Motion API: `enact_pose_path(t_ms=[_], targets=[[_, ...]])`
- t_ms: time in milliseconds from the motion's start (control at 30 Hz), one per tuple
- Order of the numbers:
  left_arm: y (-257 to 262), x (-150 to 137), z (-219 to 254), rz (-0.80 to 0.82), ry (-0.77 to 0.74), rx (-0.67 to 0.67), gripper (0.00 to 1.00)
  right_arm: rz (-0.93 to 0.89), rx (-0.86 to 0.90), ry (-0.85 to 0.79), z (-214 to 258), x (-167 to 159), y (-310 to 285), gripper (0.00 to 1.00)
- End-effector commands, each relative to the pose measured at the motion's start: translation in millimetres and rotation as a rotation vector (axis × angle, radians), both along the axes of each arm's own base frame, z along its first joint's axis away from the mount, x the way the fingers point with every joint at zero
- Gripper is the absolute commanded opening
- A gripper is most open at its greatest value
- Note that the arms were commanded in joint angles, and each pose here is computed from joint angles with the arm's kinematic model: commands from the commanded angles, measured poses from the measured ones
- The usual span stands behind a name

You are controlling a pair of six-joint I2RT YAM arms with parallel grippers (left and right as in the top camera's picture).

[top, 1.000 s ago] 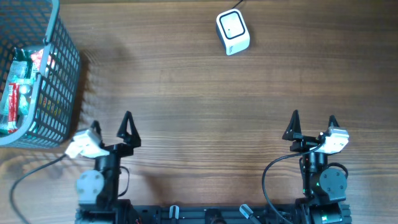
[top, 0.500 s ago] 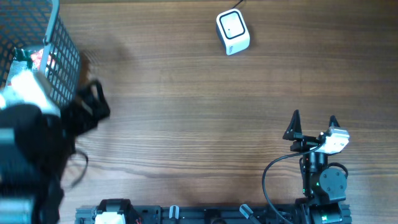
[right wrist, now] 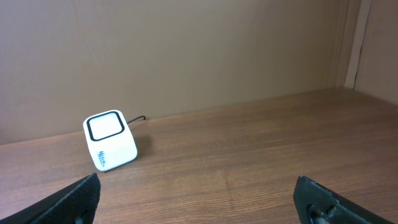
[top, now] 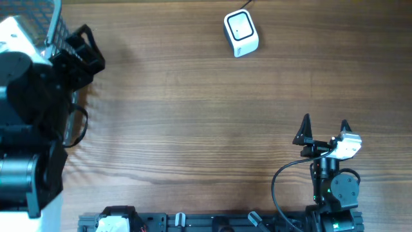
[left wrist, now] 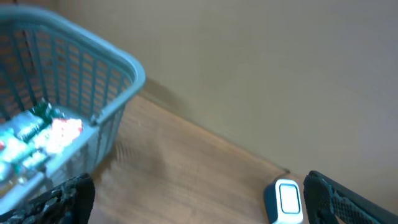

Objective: Scan the item barcode
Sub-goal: 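Move the left gripper over the basket toward the glass bottle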

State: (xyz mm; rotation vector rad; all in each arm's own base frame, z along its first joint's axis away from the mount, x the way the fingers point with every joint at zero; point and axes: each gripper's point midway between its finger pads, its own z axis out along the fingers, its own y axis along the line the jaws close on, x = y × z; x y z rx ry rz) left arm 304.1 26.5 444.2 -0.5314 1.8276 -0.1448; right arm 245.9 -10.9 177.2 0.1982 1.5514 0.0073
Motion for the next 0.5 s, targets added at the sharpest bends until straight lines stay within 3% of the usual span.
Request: enact_pose_path(t_ms=[0, 233, 467], targets=[[25.9, -10.1, 18.7, 0.123, -0.041, 0.1, 1.0, -0.011, 0.004, -0.006, 1.3, -0.2, -2.1, 1.0], [77.6, -11.9, 7.5, 0.284, 0.019, 0.131, 1.0, -0.011, 0.004, -0.006, 1.4, -0.2, -2.1, 1.0], [131.0, -4.5, -29.3, 0.341, 0.154, 0.096, 1.0, -0.011, 0.004, -0.006, 1.4, -0.2, -2.1, 1.0]])
